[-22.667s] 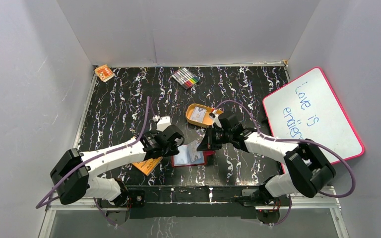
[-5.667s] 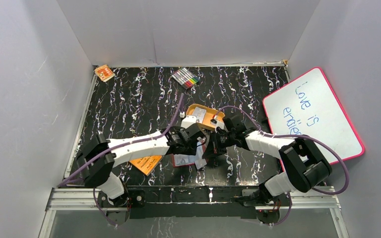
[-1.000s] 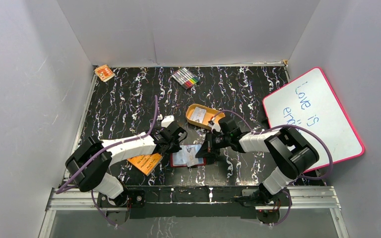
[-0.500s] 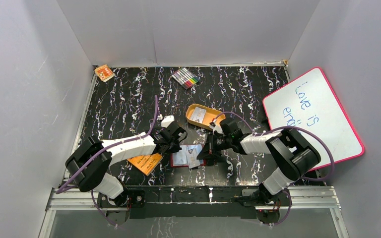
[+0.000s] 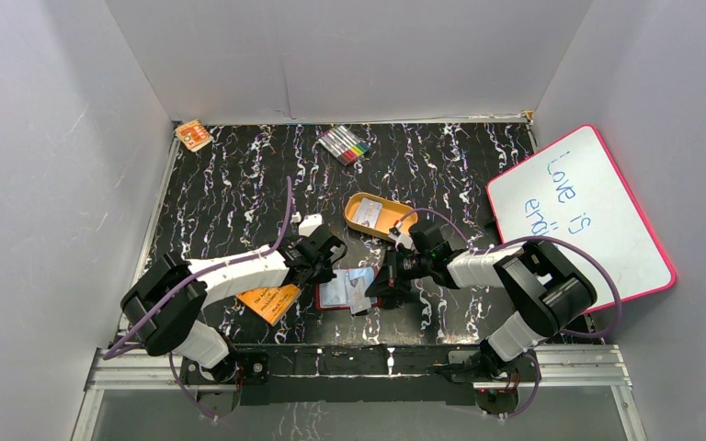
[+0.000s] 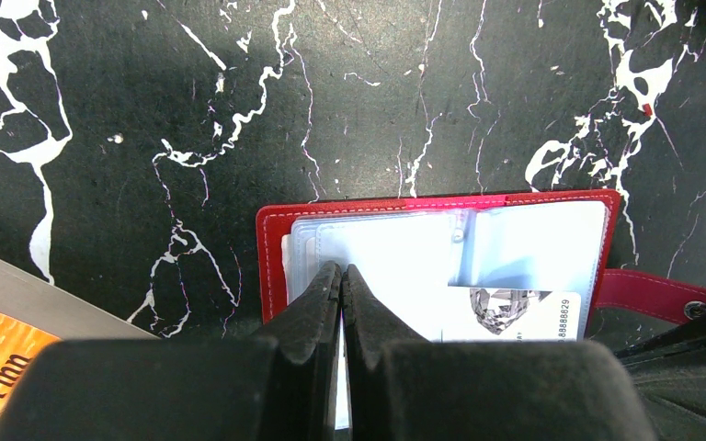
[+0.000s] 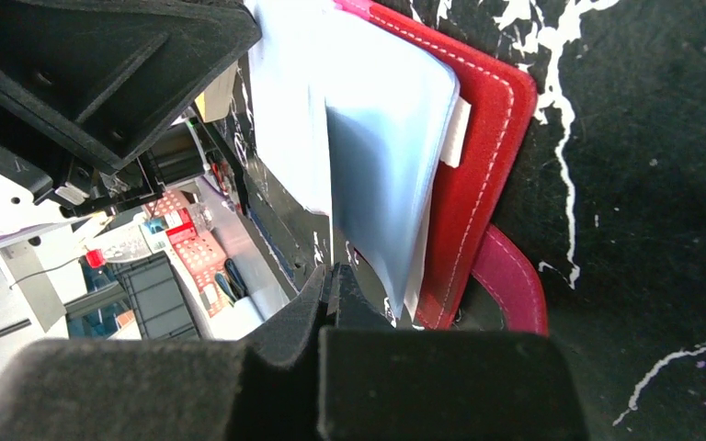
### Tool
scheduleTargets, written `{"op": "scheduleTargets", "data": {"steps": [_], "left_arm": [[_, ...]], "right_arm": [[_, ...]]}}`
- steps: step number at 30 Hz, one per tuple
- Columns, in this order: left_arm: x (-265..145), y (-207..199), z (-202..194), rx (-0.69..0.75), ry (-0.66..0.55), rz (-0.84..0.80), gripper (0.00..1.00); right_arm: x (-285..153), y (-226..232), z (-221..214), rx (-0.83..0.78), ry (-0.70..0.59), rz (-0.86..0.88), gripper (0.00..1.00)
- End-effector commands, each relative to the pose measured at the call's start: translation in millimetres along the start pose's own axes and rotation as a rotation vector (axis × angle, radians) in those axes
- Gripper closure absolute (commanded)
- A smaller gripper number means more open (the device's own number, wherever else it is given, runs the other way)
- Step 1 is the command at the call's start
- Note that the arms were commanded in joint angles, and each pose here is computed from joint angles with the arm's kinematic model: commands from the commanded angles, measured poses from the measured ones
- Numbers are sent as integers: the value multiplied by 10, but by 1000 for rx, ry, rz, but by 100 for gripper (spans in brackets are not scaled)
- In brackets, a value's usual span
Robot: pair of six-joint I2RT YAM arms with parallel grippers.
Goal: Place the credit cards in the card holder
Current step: Insert the credit card into the card holder.
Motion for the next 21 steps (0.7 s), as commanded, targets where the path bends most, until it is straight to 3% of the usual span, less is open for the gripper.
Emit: {"op": "scheduleTargets", "data": {"steps": [1,21], "left_arm": [[-5,299,-291,56,114,111,100],[2,285,-300,53,121,105,100]], "right_arm": [[-5,155,61,-42,-5,67,100],[46,189,89,-19,8,108,100]]}}
Point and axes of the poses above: each gripper's point midway between its finger pads, its own x axis out along the fingers, its own y axis along the line the jaws close on, z = x × y, the point moved 5 cm from there along -x, back along the fingers, and after that the axes turned 9 degrees about x, right-handed, at the moved point
